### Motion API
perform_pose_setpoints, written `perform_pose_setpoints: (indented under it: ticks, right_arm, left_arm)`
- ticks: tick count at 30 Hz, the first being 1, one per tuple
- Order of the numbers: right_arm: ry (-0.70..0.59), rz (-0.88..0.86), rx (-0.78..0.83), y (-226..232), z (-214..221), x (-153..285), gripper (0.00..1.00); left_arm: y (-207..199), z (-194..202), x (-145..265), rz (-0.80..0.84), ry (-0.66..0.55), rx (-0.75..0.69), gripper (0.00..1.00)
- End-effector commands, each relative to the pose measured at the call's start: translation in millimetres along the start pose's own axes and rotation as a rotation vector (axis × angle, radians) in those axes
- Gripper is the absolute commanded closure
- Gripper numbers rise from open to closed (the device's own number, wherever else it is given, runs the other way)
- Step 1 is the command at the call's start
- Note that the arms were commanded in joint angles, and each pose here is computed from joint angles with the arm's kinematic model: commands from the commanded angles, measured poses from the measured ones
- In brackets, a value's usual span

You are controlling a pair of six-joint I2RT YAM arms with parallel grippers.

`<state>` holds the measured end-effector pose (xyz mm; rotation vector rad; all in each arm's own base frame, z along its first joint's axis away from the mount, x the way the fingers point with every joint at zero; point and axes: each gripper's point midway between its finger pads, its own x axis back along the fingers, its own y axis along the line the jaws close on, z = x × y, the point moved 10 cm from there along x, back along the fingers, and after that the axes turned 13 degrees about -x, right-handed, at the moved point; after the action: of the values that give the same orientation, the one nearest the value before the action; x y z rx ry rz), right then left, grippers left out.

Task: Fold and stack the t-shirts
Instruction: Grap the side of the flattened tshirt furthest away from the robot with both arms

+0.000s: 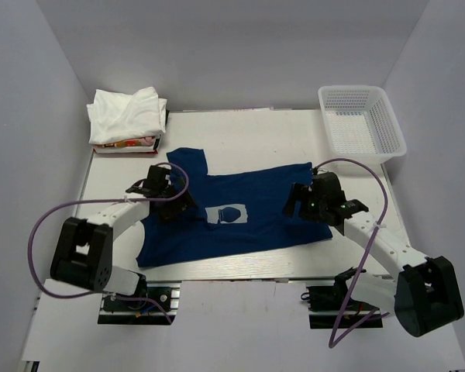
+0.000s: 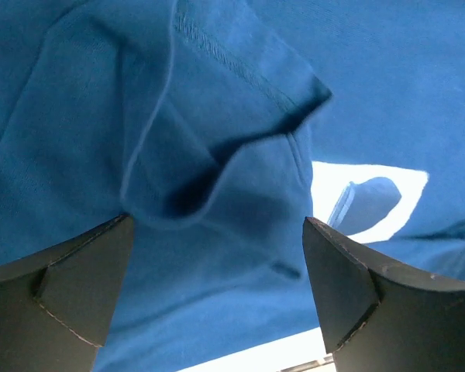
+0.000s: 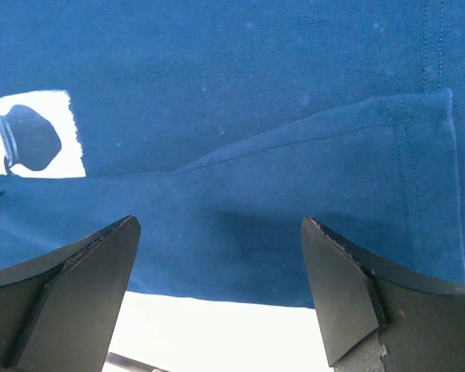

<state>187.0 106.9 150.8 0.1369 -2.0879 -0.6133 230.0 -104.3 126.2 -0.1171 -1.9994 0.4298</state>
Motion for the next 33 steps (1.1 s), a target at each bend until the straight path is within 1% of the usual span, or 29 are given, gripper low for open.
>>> perform_pose_setpoints:
  ticks: [1, 2, 3, 6, 7, 9, 11, 12, 14, 15, 16, 18, 19, 20, 22, 23, 24, 25, 26, 27, 28, 29, 30, 31, 32, 33]
  right_arm:
    - [-0.043, -0.023, -0.011, 11.6, -14.4, 0.5, 0.1]
    - [-0.065, 0.009, -0.01, 9.5, -17.2, -1.4, 0.1]
    - [-0.072, 0.003, -0.009, 11.1, -18.9, -1.0, 0.1]
    - [-0.084, -0.013, -0.013, 13.8, -21.5, -2.9, 0.1]
    - [-0.087, -0.013, -0.013, 14.2, -21.8, -3.7, 0.1]
    - [-0.104, -0.001, -0.021, 14.3, -24.1, -5.1, 0.1]
    - [-0.113, 0.009, -0.026, 14.4, -26.3, -7.6, 0.1]
    - [-0.12, 0.007, -0.032, 15.7, -27.3, -7.4, 0.1]
    - [-0.156, 0.026, -0.031, 17.6, -35.0, -7.4, 0.1]
    - [-0.167, 0.031, -0.034, 18.7, -37.0, -7.8, 0.1]
    - [-0.207, 0.05, -0.034, 21.8, -45.2, -6.4, 0.1]
    - [-0.219, 0.072, -0.035, 22.9, -50.0, -7.5, 0.1]
    - [-0.257, 0.069, -0.038, 31.1, -62.1, -3.0, 0.1]
    - [-0.259, 0.115, -0.04, 28.2, -63.7, -8.6, 0.1]
    - [-0.286, 0.16, -0.065, 30.9, -75.2, -7.4, 0.1]
    - [-0.304, 0.183, -0.068, 37.1, -86.1, -13.2, 0.1]
    - [-0.306, 0.197, -0.068, 37.6, -89.6, -16.3, 0.1]
    - [-0.301, 0.219, -0.072, 36.9, -93.1, -24.2, 0.1]
    - [-0.335, 0.21, -0.07, 45.1, -106.7, -22.2, 0.1]
    - [-0.316, 0.243, -0.074, 42.3, -108.6, -31.8, 0.1]
    - [-0.297, 0.273, -0.072, 40.4, -110.4, -41.2, 0.1]
    - [-0.326, 0.262, -0.065, 49.5, -124.0, -40.0, 0.1]
    - [-0.291, 0.311, -0.063, 43.0, -123.9, -55.8, 0.1]
    - [-0.299, 0.318, -0.058, 47.3, -131.6, -56.2, 0.1]
    - [-0.304, 0.337, -0.049, 47.1, -134.6, -58.7, 0.1]
    - [-0.29, 0.359, -0.042, 47.4, -138.4, -67.7, 0.1]
  left_arm:
    - [-14.8, -25.8, -6.0, 0.038, -0.069, -0.038, 0.0]
    - [-13.9, -26.6, -14.7, 0.029, -0.052, -0.035, 0.0]
    - [-13.9, -26.6, -14.8, 0.029, -0.052, -0.035, 0.0]
    - [-26.5, -39.8, -21.5, 0.129, -0.068, -0.06, 0.0]
    - [-33.3, -50.1, -20.8, 0.162, -0.104, -0.069, 0.0]
    - [-39.5, -58.9, -23.7, 0.194, -0.119, -0.077, 0.0]
    - [-47.3, -72.4, -27.0, 0.228, -0.163, -0.088, 0.0]
    - [-48.0, -74.4, -36.3, 0.234, -0.149, -0.088, 0.0]
    - [-57.4, -91.3, -41.7, 0.266, -0.188, -0.099, 0.0]
    - [-57.7, -93.7, -54.1, 0.27, -0.168, -0.107, 0.0]
    - [-66.6, -108.3, -53.9, 0.293, -0.192, -0.115, 0.0]
    - [-76.8, -128.0, -53.8, 0.297, -0.208, -0.142, 0.0]
    - [-78.9, -132.9, -54.0, 0.296, -0.212, -0.161, 0.0]
    - [-79.8, -136.7, -54.3, 0.285, -0.217, -0.168, 0.0]
    - [-80.1, -149.5, -48.7, 0.21, -0.262, -0.192, 0.0]
    - [-77.1, -156.9, -43.9, 0.127, -0.302, -0.189, 0.0]
    - [-81.8, -170.6, -33.9, 0.096, -0.344, -0.204, 0.0]
    - [-73.5, -170.9, -32.6, 0.019, -0.307, -0.184, 0.0]
    - [-67.5, -177.7, -29.8, -0.036, -0.312, -0.177, 0.0]
    - [-64.0, -184.4, -29.9, -0.123, -0.302, -0.18, 0.0]
    - [-61.7, -187.7, -30.8, -0.17, -0.301, -0.175, 0.0]
    - [-56.7, -192.6, -31.8, -0.254, -0.318, -0.166, 0.0]
    - [-60.1, -202.6, -28.4, -0.276, -0.339, -0.162, 0.0]
    - [-51.2, -202.3, -40.9, -0.326, -0.294, -0.156, 0.0]
    - [-56.4, -214.1, -38.6, -0.33, -0.314, -0.163, 0.0]
    - [-56.7, -217.7, -43.1, -0.343, -0.307, -0.163, 0.0]
